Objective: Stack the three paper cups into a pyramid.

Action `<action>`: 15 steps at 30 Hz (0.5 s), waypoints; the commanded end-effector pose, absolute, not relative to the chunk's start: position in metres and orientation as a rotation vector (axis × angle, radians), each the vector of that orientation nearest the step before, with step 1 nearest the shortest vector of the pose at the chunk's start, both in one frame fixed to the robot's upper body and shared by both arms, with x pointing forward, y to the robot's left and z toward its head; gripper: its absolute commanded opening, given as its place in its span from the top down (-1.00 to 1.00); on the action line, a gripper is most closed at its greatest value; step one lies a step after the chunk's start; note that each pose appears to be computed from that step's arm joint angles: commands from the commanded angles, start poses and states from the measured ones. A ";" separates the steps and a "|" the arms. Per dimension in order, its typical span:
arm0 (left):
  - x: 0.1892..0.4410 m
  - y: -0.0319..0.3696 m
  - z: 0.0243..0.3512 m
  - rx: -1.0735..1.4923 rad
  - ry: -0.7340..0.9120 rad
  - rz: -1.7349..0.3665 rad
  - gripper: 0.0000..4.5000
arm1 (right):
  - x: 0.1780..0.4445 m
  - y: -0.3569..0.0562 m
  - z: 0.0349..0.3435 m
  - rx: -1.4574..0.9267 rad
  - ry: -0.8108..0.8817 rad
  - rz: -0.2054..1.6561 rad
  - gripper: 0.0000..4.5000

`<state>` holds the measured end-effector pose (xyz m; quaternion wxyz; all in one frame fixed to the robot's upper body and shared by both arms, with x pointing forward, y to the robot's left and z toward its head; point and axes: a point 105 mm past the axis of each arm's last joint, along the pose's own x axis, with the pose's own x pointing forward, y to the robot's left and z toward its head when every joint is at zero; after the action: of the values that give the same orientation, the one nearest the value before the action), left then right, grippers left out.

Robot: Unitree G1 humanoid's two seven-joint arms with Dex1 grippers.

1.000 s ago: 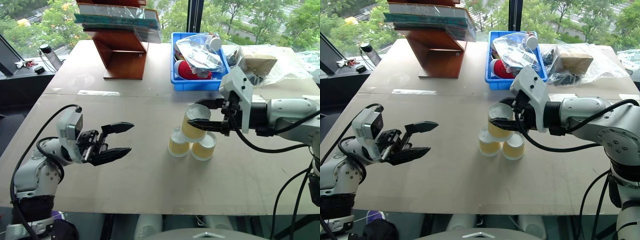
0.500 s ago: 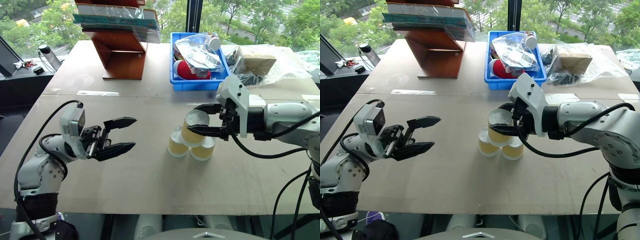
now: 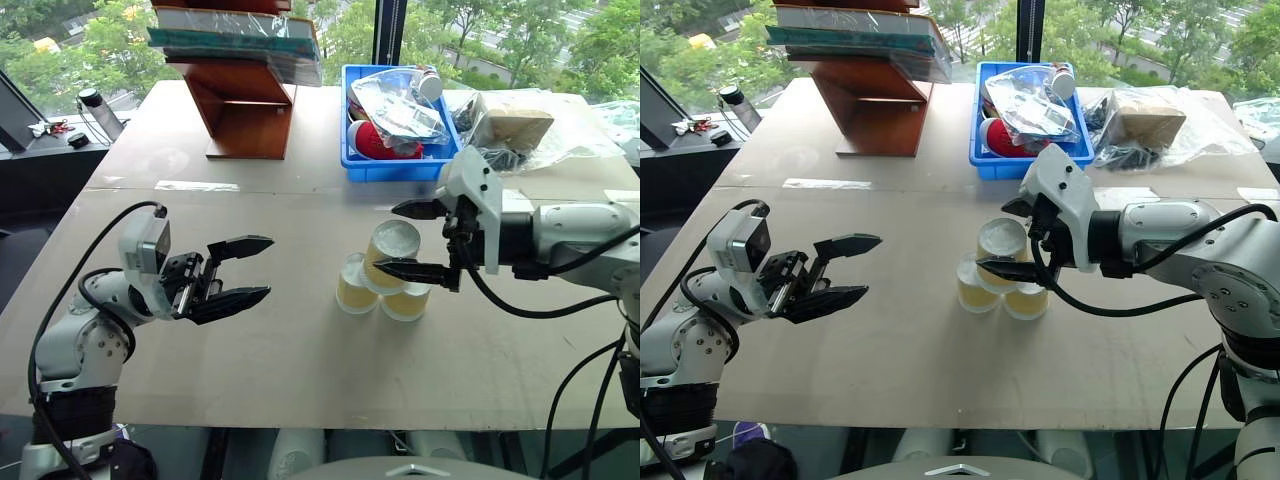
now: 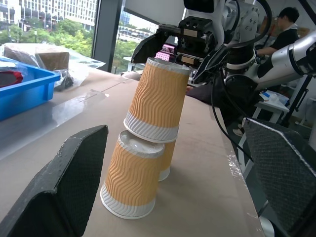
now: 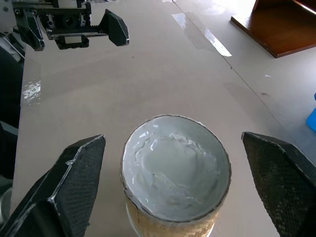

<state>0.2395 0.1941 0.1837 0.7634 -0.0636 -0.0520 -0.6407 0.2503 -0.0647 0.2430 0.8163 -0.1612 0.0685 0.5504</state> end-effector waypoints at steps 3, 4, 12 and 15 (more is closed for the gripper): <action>0.244 0.192 0.195 -0.157 -0.188 -1.375 -1.00 | 0.237 -0.077 0.294 -0.332 -0.194 1.090 -0.98; 0.246 0.191 0.196 -0.165 -0.198 -1.370 -1.00 | 0.234 -0.080 0.300 -0.291 -0.233 1.087 -0.98; 0.256 0.186 0.201 -0.201 -0.196 -1.336 -1.00 | 0.205 -0.123 0.280 -0.223 -0.248 0.985 -0.98; 0.260 0.180 0.194 -0.173 -0.165 -1.290 -1.00 | 0.195 -0.149 0.258 -0.200 -0.190 0.916 -0.98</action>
<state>0.2605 0.1834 0.1922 0.7866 -0.0961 -0.0763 -0.6052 0.2035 -0.1415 0.2495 0.8888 -0.0735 -0.0605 0.4483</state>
